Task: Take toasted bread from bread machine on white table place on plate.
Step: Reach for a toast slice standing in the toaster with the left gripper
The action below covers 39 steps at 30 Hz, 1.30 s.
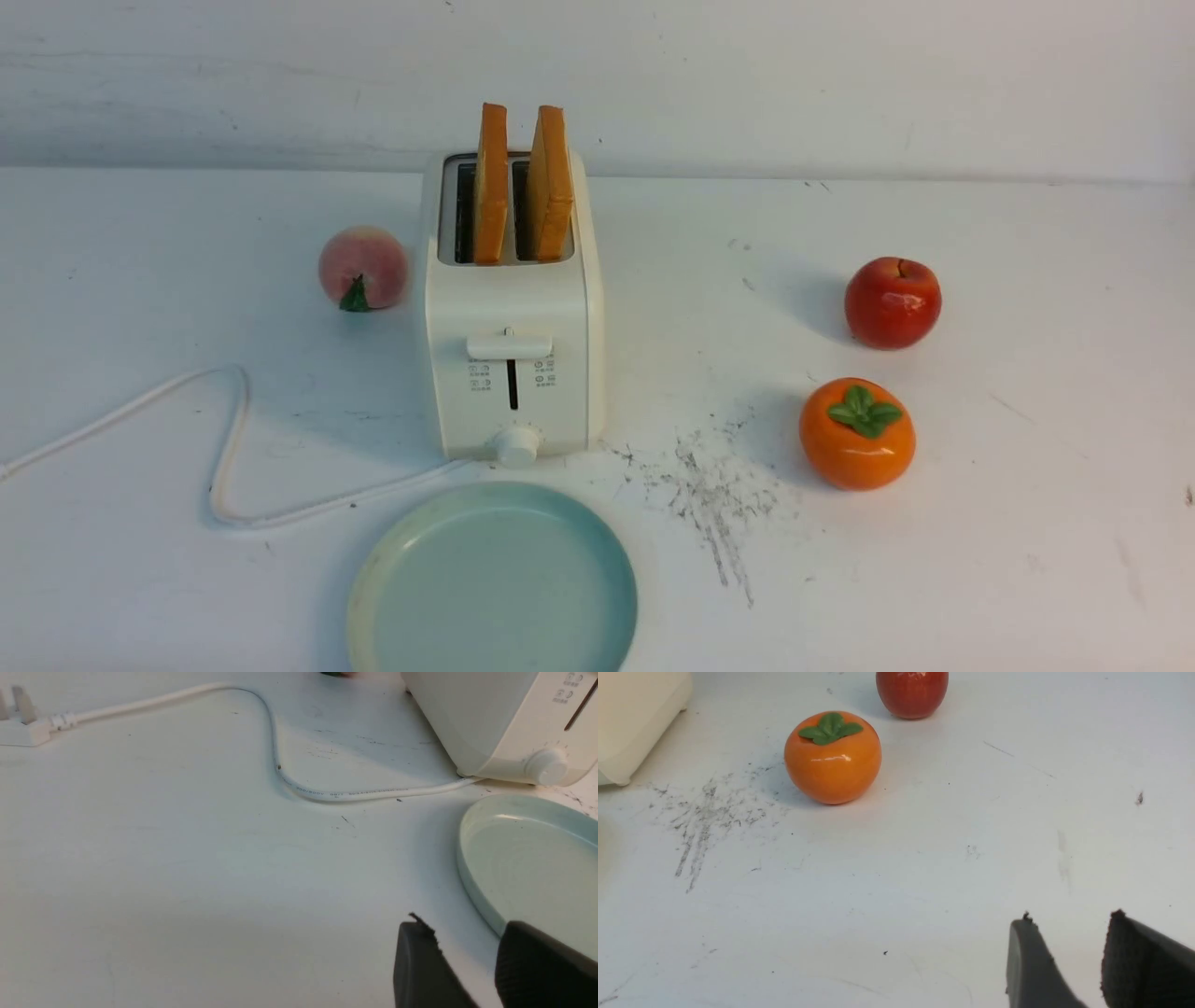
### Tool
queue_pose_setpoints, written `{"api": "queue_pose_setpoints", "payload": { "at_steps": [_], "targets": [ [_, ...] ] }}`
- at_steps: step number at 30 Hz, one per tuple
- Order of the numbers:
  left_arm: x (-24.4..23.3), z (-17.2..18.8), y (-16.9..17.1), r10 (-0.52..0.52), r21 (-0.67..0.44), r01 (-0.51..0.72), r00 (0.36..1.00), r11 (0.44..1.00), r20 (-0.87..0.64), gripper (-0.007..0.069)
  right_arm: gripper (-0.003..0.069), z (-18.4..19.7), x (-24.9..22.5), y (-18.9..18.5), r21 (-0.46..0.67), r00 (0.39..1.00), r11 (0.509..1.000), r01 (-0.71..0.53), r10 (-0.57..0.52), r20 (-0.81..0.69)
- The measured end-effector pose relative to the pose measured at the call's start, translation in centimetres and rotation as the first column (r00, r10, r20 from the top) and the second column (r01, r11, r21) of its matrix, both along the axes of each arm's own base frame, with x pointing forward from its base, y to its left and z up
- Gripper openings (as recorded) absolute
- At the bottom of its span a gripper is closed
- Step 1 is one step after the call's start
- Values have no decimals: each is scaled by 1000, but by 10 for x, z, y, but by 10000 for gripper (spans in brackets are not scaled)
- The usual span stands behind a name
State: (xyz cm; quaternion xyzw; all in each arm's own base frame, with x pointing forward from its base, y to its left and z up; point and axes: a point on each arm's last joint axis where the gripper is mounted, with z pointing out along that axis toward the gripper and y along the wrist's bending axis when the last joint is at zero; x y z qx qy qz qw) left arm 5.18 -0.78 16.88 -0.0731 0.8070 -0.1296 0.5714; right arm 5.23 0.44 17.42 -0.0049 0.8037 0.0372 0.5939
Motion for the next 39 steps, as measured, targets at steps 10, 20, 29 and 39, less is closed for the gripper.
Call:
{"api": "queue_pose_setpoints", "payload": {
  "at_steps": [10, 20, 29, 39],
  "targets": [
    [1, 4, 0, 8, -18, -7, 999, 1000, 46, 237, 240, 0, 0, 0, 0, 1000, 1000, 0, 0, 0],
    [5, 33, 1, 161, -543, -3, 957, 840, 243, 237, 240, 1, 0, 2, 95, 1000, 995, 4, -5, 9],
    [2, 51, 13, 326, -720, 42, 872, 693, 365, 225, 240, 24, 4, 3, 668, 974, 744, -2, -150, 170],
    [-7, 85, 21, 396, -703, 108, 761, 703, 514, -14, 238, 39, 3, -6, 768, 925, 639, -37, -270, 269]
  ]
}}
